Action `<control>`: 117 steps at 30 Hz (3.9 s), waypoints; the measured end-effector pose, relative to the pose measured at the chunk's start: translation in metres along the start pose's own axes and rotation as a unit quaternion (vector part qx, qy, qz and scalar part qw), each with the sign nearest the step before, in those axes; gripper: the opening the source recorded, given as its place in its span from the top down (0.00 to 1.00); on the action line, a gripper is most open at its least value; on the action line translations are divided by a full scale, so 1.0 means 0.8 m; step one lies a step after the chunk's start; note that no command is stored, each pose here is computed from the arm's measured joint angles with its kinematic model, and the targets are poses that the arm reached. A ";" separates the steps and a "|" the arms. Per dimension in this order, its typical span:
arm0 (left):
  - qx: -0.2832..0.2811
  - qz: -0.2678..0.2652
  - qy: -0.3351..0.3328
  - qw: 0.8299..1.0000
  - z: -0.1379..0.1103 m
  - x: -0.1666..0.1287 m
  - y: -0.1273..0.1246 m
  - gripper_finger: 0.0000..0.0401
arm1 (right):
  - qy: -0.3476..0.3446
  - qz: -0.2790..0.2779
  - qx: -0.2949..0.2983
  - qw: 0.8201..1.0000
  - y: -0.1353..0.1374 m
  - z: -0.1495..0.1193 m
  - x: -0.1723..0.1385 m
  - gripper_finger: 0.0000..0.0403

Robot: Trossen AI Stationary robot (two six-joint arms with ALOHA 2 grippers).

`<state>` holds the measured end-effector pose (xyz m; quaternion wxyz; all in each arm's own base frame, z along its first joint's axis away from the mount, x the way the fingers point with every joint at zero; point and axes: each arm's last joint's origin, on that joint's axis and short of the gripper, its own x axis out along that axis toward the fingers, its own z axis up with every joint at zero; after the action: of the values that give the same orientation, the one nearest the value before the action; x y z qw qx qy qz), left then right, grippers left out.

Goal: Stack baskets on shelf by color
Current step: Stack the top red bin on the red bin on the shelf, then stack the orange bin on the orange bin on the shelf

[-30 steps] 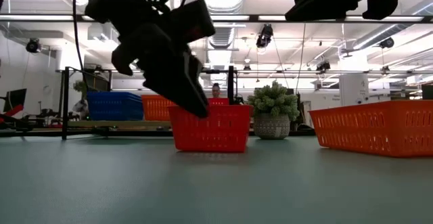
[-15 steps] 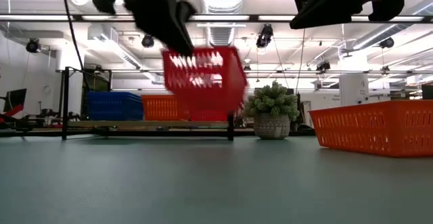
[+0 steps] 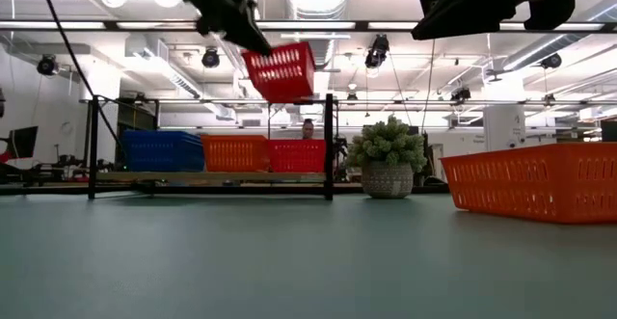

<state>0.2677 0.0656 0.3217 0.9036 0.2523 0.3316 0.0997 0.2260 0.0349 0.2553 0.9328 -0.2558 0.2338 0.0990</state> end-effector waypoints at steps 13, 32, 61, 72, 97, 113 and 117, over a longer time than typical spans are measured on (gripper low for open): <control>-0.034 -0.007 0.057 0.998 -0.043 0.082 0.029 1.00 | 0.000 -0.001 -0.033 0.999 0.000 0.000 0.000 0.93; -0.030 -0.013 0.055 0.998 -0.049 0.114 0.022 0.87 | -0.003 -0.003 -0.039 0.999 -0.001 0.001 0.000 0.93; -0.186 -0.181 -0.267 0.928 0.020 0.023 -0.139 0.87 | -0.022 -0.008 -0.044 0.999 -0.002 0.005 0.000 0.93; -0.147 -0.191 -0.312 0.919 0.040 -0.014 -0.179 0.90 | -0.065 0.100 0.064 0.991 0.046 0.035 -0.012 0.93; -0.129 -0.172 -0.333 0.918 0.041 -0.025 -0.168 0.90 | 0.430 0.108 0.152 0.883 0.097 0.008 0.061 0.93; -0.139 -0.176 -0.332 0.916 0.041 -0.026 -0.168 0.90 | 0.410 0.116 0.169 0.889 0.064 -0.013 0.083 0.93; -0.153 -0.186 -0.321 0.916 0.040 -0.022 -0.172 0.90 | 0.411 0.121 0.167 0.888 0.063 -0.015 0.083 0.93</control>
<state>0.2766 -0.0703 0.2803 0.9912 0.0632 0.0457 -0.1068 0.2638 0.0762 0.1922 0.7628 -0.0838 0.6387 0.0564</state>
